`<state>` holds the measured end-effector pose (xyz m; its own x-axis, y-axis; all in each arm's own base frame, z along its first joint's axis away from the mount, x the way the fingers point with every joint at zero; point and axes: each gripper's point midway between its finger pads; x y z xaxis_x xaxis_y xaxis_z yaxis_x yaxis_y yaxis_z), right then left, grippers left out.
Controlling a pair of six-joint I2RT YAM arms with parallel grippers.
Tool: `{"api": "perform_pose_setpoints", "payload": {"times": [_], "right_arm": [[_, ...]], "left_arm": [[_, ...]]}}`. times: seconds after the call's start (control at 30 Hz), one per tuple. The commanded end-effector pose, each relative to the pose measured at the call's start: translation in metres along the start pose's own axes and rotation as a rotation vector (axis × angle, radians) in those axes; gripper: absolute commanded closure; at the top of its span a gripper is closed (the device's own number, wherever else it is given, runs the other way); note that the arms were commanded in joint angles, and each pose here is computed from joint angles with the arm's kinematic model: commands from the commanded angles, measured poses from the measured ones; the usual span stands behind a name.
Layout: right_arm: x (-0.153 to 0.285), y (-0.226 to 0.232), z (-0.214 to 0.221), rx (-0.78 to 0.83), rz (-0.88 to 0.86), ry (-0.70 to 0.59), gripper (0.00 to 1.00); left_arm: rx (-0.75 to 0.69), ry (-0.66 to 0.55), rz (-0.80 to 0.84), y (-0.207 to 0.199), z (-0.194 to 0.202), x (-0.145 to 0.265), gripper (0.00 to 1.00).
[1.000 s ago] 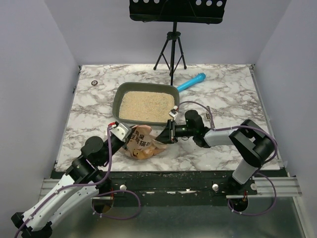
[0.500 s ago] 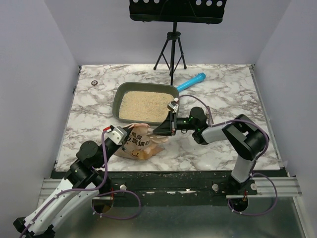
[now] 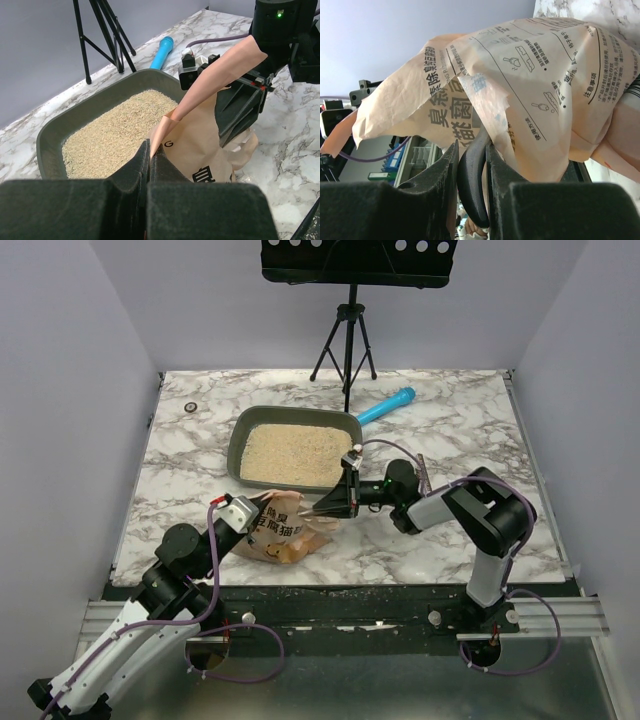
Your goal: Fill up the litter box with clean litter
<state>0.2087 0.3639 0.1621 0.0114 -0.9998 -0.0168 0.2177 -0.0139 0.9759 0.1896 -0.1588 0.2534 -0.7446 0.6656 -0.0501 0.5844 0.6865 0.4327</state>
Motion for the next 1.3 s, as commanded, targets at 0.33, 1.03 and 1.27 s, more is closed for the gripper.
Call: {"api": "perform_pose_setpoints", "payload": {"times": [0.33,1.03,1.27], "right_arm": [[0.022,0.047,0.016,0.285,-0.195,0.021,0.99],[0.062,0.054,0.015,0.207,-0.217,-0.048,0.99],[0.081,0.054,0.019,0.205,-0.212,-0.080,0.99]], "left_arm": [[-0.003,-0.103,-0.006,0.005,-0.026,-0.004,1.00],[-0.025,-0.138,0.032,-0.003,-0.027,-0.001,1.00],[-0.007,-0.117,0.104,-0.018,-0.020,-0.008,1.00]]}}
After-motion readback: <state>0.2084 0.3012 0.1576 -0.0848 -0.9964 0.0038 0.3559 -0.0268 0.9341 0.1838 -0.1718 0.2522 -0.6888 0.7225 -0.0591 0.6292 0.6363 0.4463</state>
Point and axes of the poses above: each gripper's point midway between its finger pads, its own x axis back along the fingers, its own y axis along the line the jaws close on, z = x × y, and after that the axes turned 15 degrees about -x, right-handed
